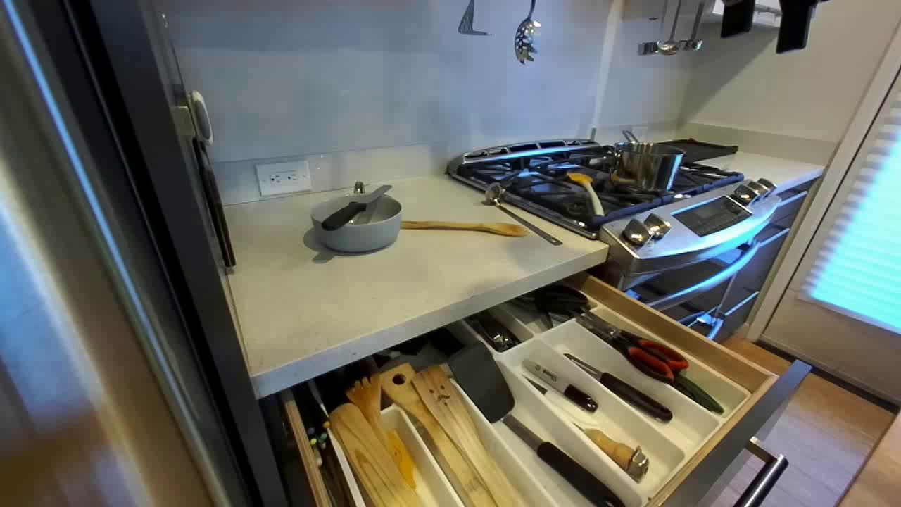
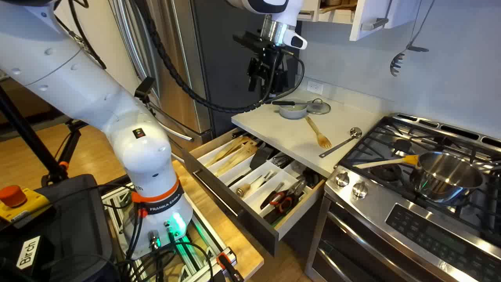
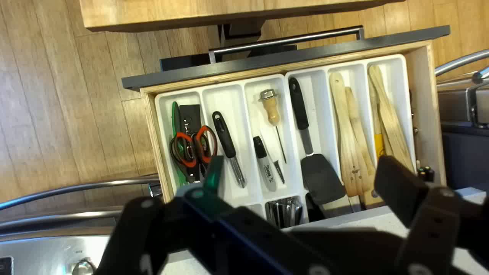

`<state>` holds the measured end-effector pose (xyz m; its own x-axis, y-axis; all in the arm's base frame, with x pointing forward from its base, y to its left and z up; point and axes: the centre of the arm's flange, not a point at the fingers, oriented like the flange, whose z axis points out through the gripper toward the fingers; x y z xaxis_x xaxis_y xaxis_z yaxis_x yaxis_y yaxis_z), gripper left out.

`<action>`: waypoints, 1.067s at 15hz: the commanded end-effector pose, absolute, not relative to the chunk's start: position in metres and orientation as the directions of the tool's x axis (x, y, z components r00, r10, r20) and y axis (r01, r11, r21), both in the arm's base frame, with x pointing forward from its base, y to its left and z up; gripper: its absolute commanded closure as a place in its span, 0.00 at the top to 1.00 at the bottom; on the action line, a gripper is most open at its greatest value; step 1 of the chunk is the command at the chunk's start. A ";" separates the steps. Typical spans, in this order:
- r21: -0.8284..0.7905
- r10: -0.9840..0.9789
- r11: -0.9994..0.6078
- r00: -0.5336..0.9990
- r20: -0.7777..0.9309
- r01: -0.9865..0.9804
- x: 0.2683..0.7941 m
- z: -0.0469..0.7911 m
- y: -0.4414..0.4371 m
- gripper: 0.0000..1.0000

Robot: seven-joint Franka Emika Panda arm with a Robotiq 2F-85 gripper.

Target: Pick up the scissors from the open drawer and put it on the gray bowl

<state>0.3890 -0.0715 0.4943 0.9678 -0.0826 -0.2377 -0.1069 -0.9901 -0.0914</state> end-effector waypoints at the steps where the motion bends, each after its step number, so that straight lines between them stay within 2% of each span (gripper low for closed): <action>1: -0.091 -0.083 -0.990 0.968 -0.238 -0.107 0.389 0.494 -0.071 1.00; 4: -0.091 -0.083 -0.990 0.968 -0.238 -0.107 0.389 0.494 -0.071 1.00; 7: -0.099 -0.088 -0.988 0.958 -0.272 -0.118 0.406 0.455 -0.056 1.00; 10: -0.124 -0.018 -0.990 0.941 -0.337 -0.063 0.430 0.381 -0.049 1.00; 13: -0.080 0.049 -0.997 0.893 -0.448 0.015 0.446 0.307 -0.047 1.00; 16: 0.012 0.015 -1.000 0.834 -0.552 0.026 0.458 0.232 -0.061 1.00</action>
